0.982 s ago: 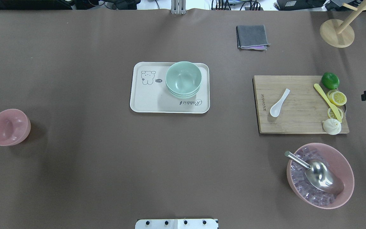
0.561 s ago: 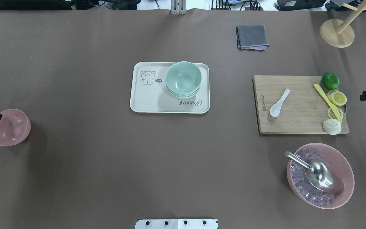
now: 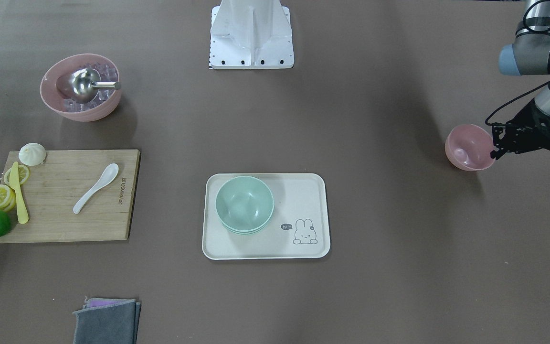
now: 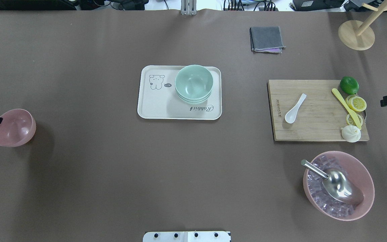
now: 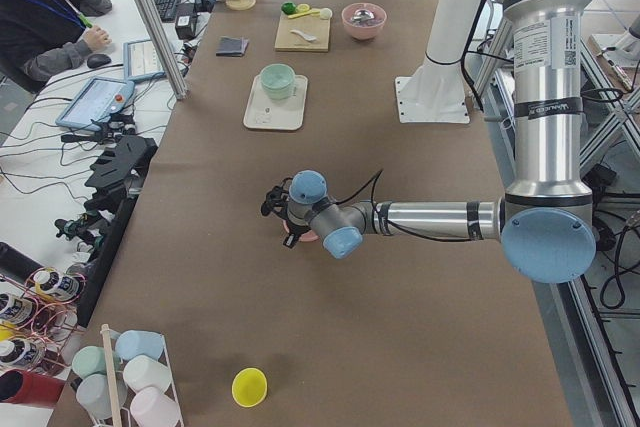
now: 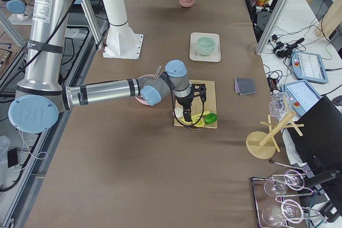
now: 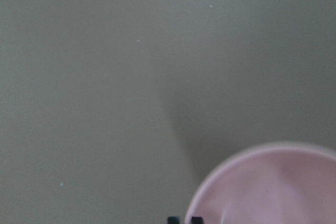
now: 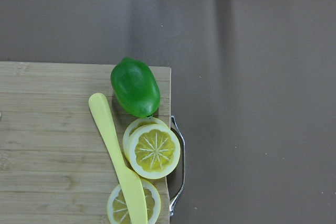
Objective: Stack pink bowl on green and place spoon
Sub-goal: 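Lower the left gripper onto the rim of the small pink bowl and grasp, then carry the pink bowl with the left gripper over the green bowls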
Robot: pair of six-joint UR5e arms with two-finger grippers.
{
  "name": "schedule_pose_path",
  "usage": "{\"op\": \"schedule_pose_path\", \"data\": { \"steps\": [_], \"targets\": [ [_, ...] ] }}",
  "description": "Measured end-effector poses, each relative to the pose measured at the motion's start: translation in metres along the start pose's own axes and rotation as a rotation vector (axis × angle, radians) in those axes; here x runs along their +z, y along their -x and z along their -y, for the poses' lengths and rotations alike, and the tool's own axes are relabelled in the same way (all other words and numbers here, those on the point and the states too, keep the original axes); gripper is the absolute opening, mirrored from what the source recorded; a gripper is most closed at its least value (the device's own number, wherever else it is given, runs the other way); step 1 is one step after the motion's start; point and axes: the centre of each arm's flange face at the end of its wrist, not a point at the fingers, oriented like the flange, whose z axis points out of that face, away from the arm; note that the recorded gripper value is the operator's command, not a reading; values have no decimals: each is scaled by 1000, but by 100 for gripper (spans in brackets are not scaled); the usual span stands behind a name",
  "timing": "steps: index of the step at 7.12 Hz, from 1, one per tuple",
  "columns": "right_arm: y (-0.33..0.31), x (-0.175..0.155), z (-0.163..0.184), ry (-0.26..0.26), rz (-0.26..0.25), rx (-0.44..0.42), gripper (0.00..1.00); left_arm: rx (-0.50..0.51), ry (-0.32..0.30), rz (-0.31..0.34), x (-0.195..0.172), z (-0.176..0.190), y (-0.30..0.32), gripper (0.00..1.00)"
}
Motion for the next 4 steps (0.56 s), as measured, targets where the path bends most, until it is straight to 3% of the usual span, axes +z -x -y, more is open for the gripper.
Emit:
{"op": "schedule_pose_path", "data": {
  "steps": [2,4],
  "targets": [
    [0,0,0,-3,2,-2,100,-6,-15,-89,-13,25,-30,0],
    [1,-2,0,-12,10,-7,100,-145,-78,-184,-31,98,-85,0]
  ]
}}
